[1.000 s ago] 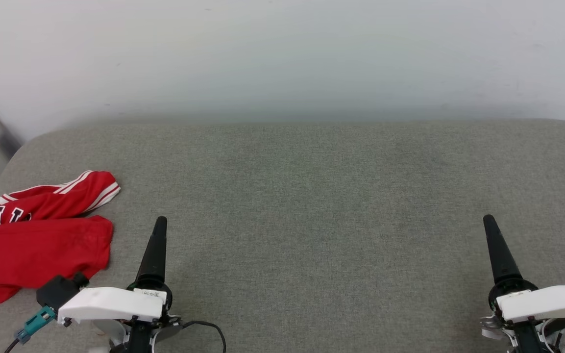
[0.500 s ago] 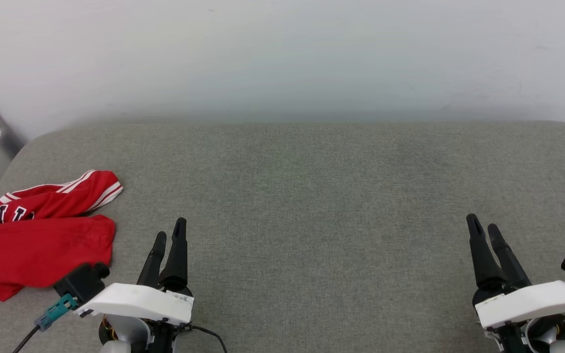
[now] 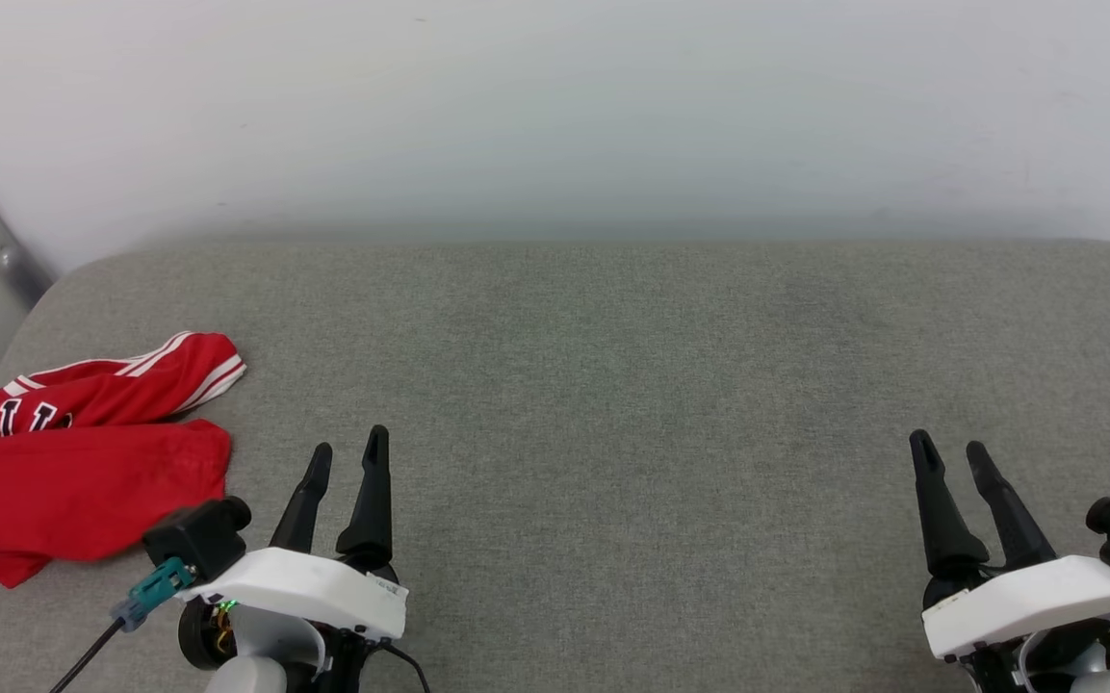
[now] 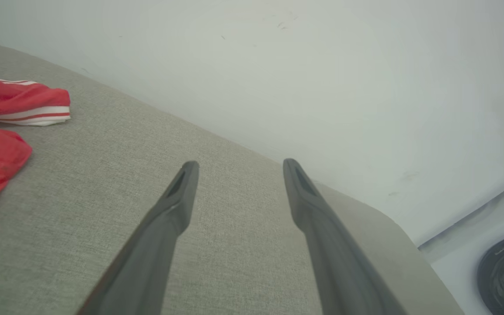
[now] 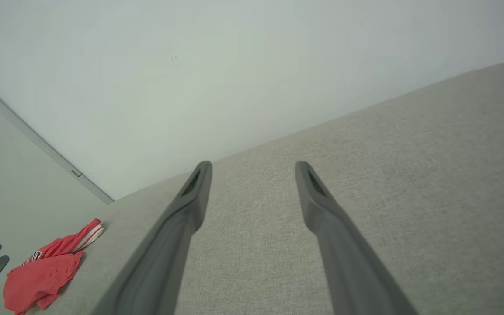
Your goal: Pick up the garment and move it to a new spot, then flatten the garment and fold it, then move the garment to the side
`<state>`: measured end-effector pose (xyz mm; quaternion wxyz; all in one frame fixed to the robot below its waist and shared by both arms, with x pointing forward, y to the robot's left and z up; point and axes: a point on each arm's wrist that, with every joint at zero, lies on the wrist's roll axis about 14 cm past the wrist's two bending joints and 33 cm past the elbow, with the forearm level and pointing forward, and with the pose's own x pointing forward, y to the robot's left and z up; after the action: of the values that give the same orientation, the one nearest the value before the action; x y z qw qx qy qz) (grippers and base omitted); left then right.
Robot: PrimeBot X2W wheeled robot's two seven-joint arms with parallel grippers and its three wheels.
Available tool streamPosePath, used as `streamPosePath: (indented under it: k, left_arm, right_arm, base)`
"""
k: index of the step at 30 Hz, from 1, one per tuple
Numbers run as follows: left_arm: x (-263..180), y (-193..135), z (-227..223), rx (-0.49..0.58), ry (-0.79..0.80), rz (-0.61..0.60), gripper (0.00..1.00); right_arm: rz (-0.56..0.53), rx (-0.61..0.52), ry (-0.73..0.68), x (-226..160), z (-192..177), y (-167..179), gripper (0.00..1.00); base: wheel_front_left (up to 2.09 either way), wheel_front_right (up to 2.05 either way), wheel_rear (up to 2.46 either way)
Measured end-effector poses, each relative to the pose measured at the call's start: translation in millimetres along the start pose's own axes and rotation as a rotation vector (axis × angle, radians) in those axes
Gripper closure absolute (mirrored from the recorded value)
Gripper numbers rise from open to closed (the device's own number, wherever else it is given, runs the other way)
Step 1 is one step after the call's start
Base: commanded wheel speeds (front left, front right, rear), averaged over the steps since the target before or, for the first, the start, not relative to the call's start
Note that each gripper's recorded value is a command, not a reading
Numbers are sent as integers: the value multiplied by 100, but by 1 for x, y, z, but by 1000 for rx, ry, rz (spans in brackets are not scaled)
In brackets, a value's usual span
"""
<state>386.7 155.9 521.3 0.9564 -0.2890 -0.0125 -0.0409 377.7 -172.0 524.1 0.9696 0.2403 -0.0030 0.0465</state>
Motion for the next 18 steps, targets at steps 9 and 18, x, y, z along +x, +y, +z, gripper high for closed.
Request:
streamPosePath:
  k: [9, 18]
  left_arm:
    - [1, -3, 2, 117, -13, -16, 0]
    - [2, -7, 1, 219, -18, -34, 0]
  right_arm:
    - [2, -111, 5, 0, 0, 1, 0]
    - [0, -209, 2, -1, 2, 1, 0]
  base:
    - [0, 0, 0]
    - [0, 0, 0]
